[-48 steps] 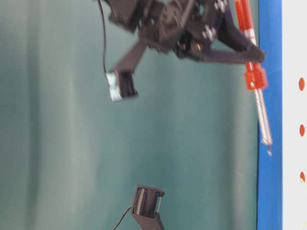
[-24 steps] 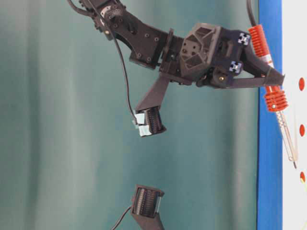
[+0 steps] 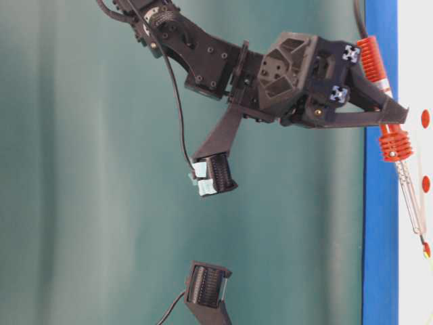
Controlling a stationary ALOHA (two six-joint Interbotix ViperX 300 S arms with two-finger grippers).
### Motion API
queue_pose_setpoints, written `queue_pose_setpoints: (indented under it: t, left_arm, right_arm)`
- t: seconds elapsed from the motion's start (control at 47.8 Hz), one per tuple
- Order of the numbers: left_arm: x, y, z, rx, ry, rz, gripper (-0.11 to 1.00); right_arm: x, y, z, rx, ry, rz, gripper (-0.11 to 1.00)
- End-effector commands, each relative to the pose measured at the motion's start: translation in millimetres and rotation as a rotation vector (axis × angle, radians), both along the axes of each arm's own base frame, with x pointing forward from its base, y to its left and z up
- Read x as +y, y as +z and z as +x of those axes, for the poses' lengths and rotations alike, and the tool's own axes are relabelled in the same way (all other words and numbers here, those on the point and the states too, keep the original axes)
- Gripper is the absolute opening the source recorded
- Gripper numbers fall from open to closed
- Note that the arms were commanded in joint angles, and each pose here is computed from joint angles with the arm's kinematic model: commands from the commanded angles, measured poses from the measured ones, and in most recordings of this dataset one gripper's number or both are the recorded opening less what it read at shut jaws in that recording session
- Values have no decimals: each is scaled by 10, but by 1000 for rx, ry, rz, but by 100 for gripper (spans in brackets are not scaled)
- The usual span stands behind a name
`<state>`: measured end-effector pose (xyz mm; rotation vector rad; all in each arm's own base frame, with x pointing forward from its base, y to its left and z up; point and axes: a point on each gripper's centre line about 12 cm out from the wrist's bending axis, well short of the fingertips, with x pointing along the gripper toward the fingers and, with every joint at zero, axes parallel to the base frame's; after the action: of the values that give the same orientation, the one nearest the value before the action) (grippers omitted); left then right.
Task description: Touch the tip of the soldering iron to the tip of the solder at the mark.
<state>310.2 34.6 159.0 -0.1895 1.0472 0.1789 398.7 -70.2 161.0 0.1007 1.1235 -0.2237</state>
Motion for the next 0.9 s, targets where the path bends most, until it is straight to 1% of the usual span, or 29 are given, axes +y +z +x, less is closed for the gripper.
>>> queue_pose_setpoints:
  t: [0.0,0.879]
  left_arm:
    - [0,83,46,-29,-3,4,3]
    - [1,89,51,-32,-2,4,3]
  right_arm:
    - [-18,131,69,-45,2,-10,6]
    - [-14,123,73,-42,4,-11,6]
